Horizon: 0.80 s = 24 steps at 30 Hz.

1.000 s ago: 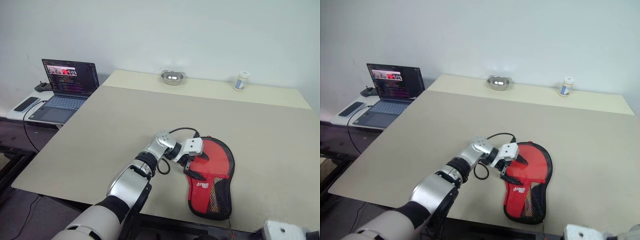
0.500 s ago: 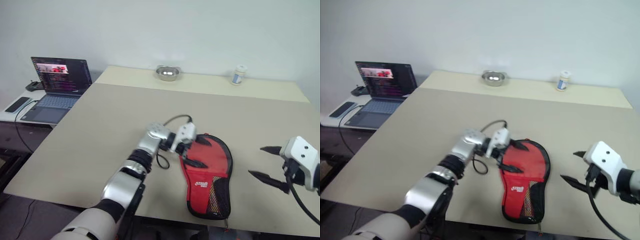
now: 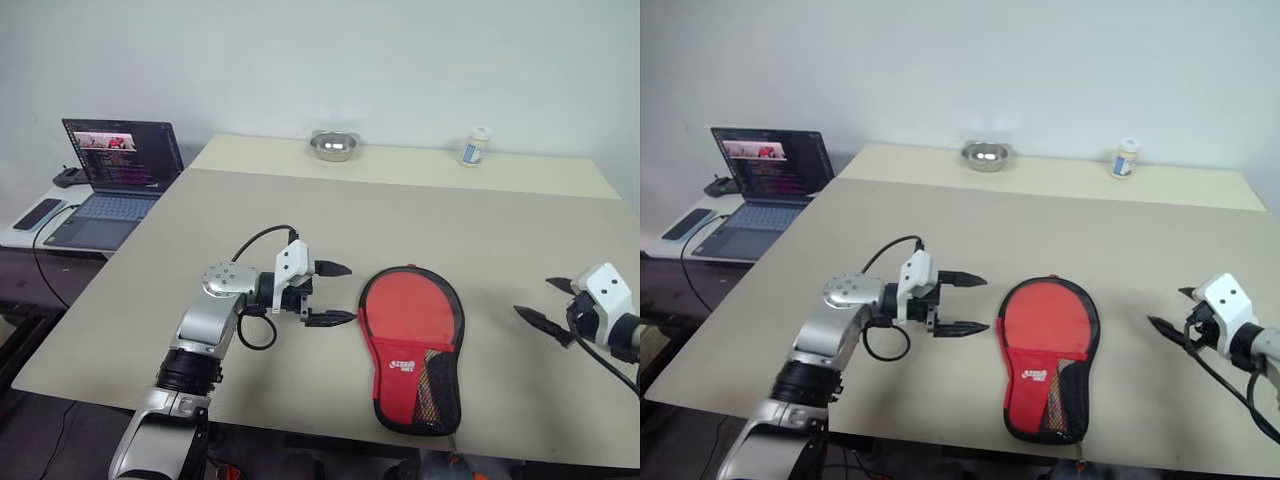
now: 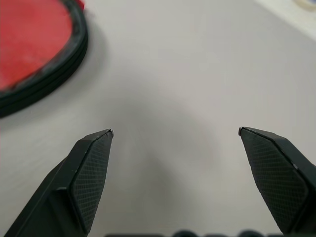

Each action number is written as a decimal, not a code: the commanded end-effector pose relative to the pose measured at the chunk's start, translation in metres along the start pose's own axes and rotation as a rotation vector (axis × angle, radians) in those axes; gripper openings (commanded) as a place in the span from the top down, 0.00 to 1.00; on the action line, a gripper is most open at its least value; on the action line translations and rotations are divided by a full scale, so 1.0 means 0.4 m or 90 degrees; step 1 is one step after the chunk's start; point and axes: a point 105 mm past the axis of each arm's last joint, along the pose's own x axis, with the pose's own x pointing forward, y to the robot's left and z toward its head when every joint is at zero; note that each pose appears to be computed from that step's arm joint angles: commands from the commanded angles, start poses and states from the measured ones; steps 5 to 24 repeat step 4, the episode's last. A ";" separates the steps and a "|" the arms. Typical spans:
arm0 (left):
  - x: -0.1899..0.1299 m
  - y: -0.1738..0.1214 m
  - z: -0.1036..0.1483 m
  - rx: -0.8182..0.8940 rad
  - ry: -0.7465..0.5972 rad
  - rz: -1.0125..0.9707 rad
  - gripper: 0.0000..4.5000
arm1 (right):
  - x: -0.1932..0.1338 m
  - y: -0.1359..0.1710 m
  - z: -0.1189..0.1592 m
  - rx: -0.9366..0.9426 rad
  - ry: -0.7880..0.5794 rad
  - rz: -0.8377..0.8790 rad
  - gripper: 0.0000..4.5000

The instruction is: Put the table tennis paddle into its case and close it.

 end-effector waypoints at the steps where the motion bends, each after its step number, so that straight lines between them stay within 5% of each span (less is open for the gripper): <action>1: 0.012 0.003 0.021 0.014 -0.016 0.006 0.00 | -0.017 -0.018 0.016 -0.030 -0.007 -0.013 0.00; 24: 0.035 0.010 0.019 0.009 -0.024 0.015 0.00 | -0.029 -0.021 0.007 -0.028 0.002 -0.012 0.00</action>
